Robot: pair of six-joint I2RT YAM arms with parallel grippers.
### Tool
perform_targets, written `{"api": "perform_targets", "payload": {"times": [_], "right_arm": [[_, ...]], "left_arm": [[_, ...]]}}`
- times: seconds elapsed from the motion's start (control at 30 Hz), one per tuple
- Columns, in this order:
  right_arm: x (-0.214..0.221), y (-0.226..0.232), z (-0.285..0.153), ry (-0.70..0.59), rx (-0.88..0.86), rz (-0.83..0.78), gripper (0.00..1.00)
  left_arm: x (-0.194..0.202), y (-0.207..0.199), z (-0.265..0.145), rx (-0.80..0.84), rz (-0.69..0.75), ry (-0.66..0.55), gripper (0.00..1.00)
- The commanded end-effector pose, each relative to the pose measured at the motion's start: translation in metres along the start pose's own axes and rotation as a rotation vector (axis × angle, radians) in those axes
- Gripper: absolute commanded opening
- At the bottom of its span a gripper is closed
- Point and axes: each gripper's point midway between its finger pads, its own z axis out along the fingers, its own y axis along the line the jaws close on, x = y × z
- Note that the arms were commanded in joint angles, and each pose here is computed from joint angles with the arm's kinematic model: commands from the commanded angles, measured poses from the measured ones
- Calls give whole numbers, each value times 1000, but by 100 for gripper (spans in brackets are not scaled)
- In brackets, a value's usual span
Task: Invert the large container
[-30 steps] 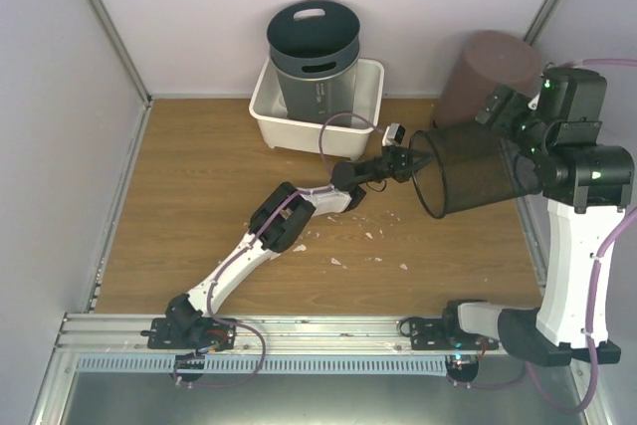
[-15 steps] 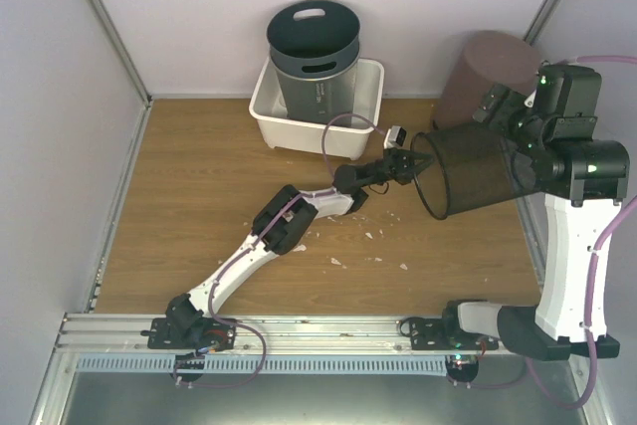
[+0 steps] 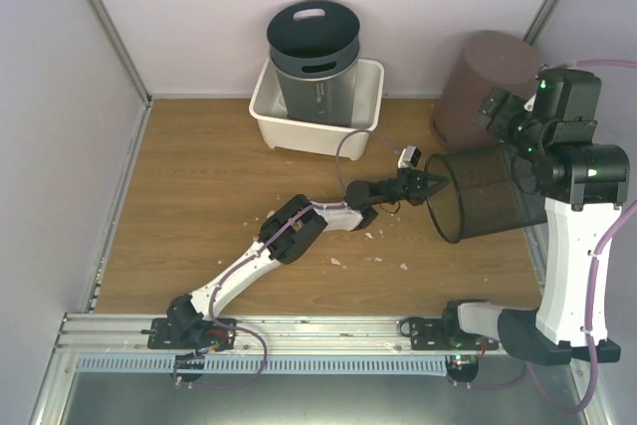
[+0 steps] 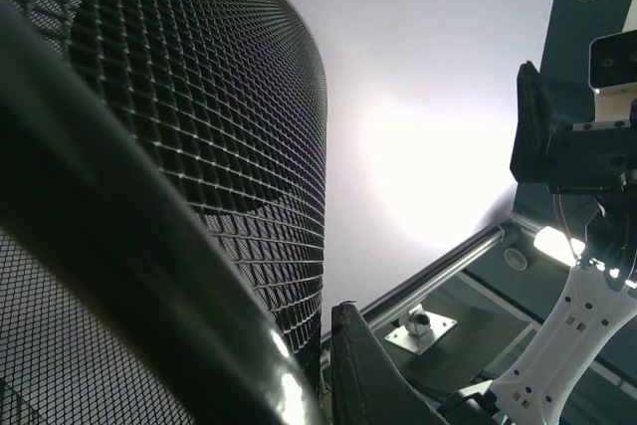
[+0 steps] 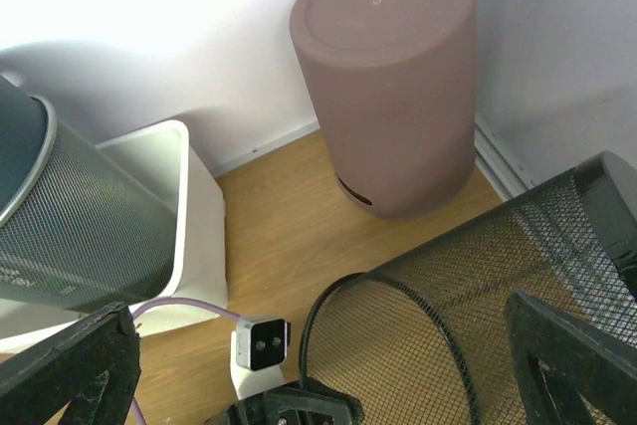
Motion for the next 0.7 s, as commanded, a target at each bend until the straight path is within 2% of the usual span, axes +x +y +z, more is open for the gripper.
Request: {"api": "perform_targets", "payload": {"times": [0.0, 0.67], "right_arm": [[3, -1, -6, -8, -7, -20, 100], [14, -2, -1, 24, -13, -12, 100]], "left_arm": [[25, -70, -1, 261, 180, 30, 0], [33, -49, -11, 196, 144, 62, 0]]}}
